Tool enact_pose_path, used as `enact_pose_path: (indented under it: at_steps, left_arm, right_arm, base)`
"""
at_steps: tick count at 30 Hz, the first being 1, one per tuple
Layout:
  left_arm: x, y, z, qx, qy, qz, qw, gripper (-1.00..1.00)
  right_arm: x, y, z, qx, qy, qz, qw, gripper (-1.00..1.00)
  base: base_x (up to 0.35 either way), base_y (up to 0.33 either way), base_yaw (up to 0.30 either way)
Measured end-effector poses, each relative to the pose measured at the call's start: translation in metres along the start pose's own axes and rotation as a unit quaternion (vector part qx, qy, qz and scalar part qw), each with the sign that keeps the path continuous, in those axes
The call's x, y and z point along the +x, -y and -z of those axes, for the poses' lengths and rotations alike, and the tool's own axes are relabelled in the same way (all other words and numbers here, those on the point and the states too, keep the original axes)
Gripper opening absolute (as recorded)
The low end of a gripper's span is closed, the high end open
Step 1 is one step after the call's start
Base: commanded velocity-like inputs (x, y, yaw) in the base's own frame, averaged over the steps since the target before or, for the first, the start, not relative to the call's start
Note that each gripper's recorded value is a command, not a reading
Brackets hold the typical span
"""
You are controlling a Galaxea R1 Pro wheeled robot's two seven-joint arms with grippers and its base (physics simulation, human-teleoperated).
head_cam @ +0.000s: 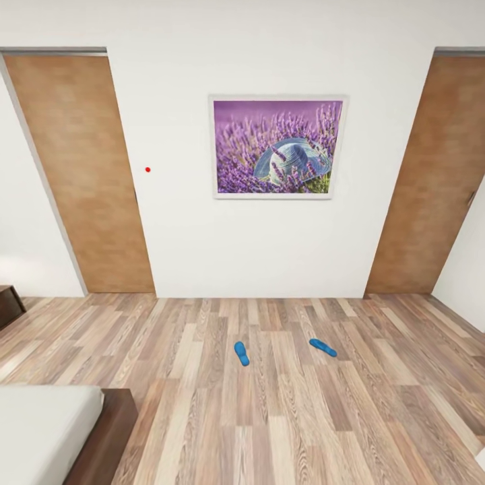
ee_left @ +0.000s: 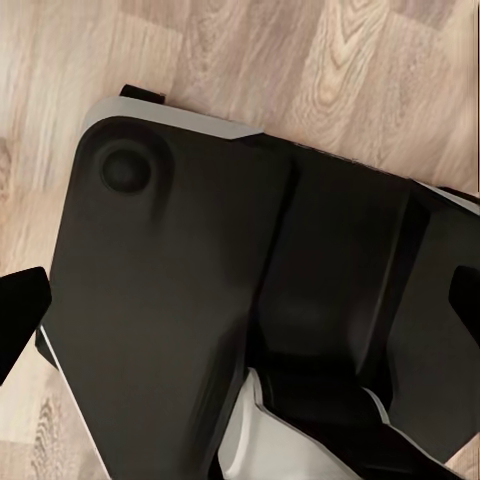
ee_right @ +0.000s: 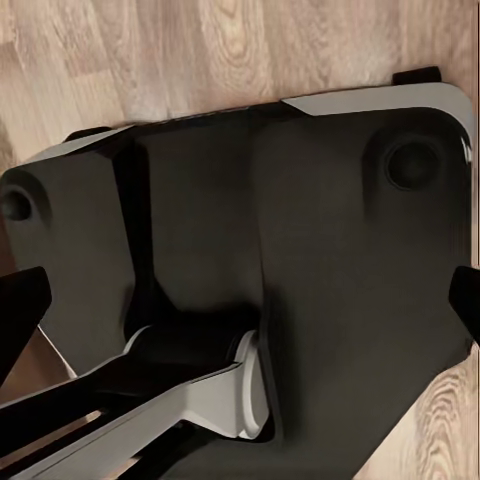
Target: In the bedroom, move the book from the bed onto either nightstand, and place the two sandals side by side next to the bed.
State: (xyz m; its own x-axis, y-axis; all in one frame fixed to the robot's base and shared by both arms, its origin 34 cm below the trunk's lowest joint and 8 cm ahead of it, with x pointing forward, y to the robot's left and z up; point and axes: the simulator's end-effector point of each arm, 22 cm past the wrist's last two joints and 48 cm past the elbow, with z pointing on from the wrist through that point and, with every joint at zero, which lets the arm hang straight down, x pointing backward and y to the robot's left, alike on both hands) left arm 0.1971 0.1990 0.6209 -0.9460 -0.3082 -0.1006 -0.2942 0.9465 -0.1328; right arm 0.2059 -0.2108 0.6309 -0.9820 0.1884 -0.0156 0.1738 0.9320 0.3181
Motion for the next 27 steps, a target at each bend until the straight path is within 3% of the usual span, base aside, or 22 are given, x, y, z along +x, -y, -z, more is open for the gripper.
enact_pose_path:
  at_steps: [27]
  left_arm:
    - [0.0020,0.0064,-0.0002,0.004,-0.001,0.001,1.0000,1.00]
  right_arm:
    - [-0.0002,0.0011,0.0003,0.001,0.000,0.000,1.0000,1.00]
  base:
    - [0.154,-0.076,0.000]
